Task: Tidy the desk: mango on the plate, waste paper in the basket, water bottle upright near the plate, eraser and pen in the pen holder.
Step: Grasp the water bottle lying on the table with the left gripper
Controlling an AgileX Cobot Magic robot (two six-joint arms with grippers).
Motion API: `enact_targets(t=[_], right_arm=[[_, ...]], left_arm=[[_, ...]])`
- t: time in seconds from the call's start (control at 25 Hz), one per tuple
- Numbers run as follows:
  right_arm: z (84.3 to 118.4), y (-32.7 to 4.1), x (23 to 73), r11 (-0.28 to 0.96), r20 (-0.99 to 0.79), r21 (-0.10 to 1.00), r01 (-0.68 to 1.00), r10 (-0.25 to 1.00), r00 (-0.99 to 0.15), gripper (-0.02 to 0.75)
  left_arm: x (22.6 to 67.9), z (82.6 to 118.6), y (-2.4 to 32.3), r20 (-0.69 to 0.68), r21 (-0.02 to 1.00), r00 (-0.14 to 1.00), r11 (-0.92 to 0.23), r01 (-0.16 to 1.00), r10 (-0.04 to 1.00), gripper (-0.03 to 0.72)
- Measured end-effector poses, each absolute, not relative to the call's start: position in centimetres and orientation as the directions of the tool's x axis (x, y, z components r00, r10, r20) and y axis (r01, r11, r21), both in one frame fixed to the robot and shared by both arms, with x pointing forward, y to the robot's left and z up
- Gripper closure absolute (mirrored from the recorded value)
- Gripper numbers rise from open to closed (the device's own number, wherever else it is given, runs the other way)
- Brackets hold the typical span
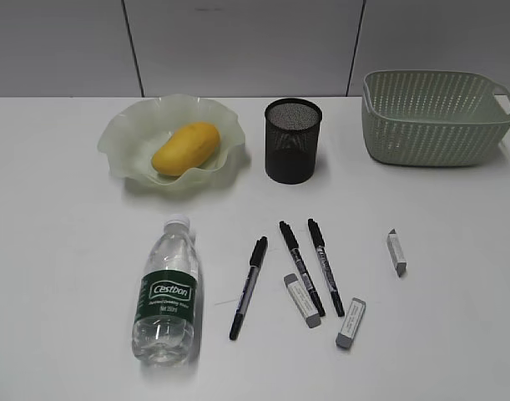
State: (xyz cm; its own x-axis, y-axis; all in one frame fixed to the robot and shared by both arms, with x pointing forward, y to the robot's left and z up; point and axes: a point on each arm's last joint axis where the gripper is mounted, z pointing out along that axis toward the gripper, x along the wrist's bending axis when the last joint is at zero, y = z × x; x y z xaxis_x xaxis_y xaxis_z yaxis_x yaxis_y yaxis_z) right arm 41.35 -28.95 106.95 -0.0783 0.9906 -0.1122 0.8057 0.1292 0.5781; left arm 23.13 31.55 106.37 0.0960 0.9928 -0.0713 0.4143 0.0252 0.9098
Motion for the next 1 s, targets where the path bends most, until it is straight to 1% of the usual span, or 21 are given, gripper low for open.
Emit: enact_targets(t=[0.08, 0.16, 0.24, 0.44, 0.52, 0.68, 0.84, 1.0], right_arm=[[106.6, -29.2, 37.8, 0.128, -0.102, 0.558, 0.82, 0.991, -0.085, 0.213], [106.6, -29.4, 34.2, 0.133, -0.084, 0.584, 0.801, 0.991, -0.103, 0.177], [106.5, -29.2, 31.5, 0.135, -0.051, 0.628, 0.767, 0.99, -0.133, 0.146], [106.5, -29.2, 25.8, 0.145, -0.033, 0.8, 0.583, 0.98, -0.197, 0.132], [106.3, -29.3, 24.4, 0.144, -0.042, 0.845, 0.515, 0.978, -0.203, 0.134], [105.8, -29.4, 23.0, 0.137, -0.057, 0.899, 0.416, 0.978, -0.199, 0.153], [105.7, -29.4, 23.1, 0.136, -0.058, 0.903, 0.407, 0.978, -0.199, 0.158], [105.7, -29.4, 23.1, 0.136, -0.058, 0.904, 0.405, 0.978, -0.199, 0.164]], left_arm=[[23.1, 106.4, 31.5, -0.071, 0.91, 0.096, 0.025, 0.414, 0.993, 0.19], [23.1, 106.4, 31.5, -0.071, 0.91, 0.096, 0.025, 0.414, 0.993, 0.19], [23.1, 106.4, 31.5, -0.071, 0.91, 0.096, 0.025, 0.414, 0.993, 0.19], [24.2, 106.4, 31.3, -0.06, 0.884, 0.093, 0.01, 0.467, 0.994, 0.19], [25.1, 106.6, 31.0, -0.053, 0.863, 0.092, 0.0, 0.505, 0.994, 0.19], [27.6, 107.9, 30.2, -0.052, 0.861, 0.107, -0.01, 0.509, 0.993, 0.19], [31.6, 108.7, 28.8, -0.064, 0.846, 0.135, -0.018, 0.533, 0.989, 0.19], [36.4, 107.8, 26.7, -0.103, 0.768, 0.181, -0.037, 0.64, 0.978, 0.189]])
